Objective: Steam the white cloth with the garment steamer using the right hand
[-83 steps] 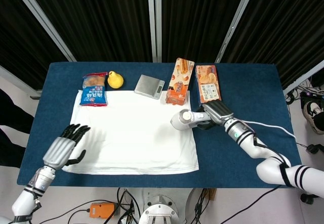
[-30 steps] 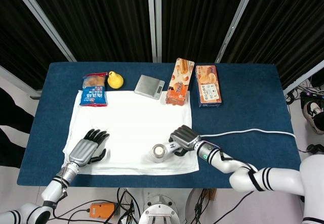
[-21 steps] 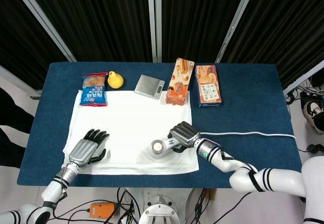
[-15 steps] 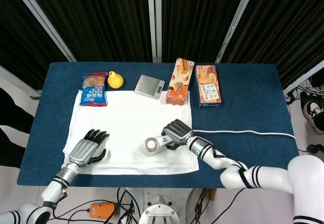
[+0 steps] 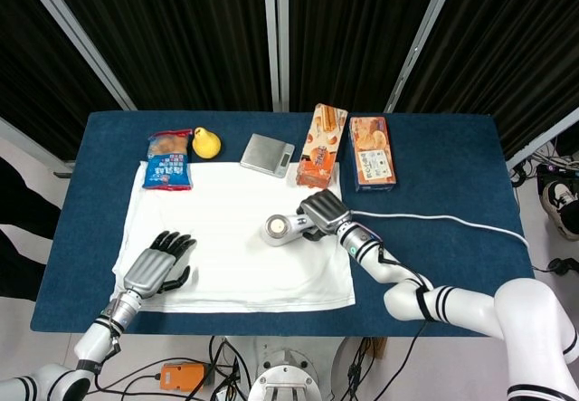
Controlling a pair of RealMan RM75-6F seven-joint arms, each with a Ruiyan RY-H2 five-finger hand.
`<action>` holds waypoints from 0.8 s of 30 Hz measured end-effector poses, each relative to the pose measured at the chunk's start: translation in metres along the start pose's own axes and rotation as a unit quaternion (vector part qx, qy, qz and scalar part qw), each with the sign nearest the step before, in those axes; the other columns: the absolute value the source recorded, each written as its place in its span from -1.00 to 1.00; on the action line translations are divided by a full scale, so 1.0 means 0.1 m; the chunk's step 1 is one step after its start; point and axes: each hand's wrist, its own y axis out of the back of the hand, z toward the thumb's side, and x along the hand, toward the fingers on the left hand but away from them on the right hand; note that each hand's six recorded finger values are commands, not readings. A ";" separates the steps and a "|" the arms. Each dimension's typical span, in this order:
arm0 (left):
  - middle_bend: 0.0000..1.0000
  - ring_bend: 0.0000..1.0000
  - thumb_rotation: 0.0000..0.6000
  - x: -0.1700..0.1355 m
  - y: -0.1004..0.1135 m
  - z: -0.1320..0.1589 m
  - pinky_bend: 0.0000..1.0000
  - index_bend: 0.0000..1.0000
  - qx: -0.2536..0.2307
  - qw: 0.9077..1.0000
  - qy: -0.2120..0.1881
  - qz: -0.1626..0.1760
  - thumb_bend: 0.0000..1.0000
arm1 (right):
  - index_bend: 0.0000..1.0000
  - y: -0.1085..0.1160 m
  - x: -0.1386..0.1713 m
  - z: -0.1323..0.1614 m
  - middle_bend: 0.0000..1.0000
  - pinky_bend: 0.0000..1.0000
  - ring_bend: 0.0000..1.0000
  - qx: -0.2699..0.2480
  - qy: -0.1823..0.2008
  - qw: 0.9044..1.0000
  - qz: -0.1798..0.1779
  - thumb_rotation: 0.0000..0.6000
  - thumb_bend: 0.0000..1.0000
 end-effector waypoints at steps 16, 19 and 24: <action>-0.88 -1.00 -1.00 0.02 0.01 0.02 -1.00 -0.83 0.000 1.000 -0.002 0.001 -0.19 | 1.00 0.11 0.28 0.27 0.88 0.33 0.94 -0.052 0.067 0.996 -0.008 1.00 -0.12; -0.88 -1.00 -1.00 0.01 0.01 0.02 -1.00 -0.83 0.001 1.000 -0.002 0.001 -0.19 | 1.00 -0.02 0.28 0.37 0.88 0.33 0.93 -0.042 0.080 0.996 0.008 1.00 -0.12; -0.88 -1.00 -1.00 0.02 0.01 0.01 -1.00 -0.83 0.001 1.000 -0.001 0.001 -0.19 | 1.00 -0.18 0.21 0.41 0.88 0.33 0.93 -0.009 0.081 0.996 0.019 1.00 -0.12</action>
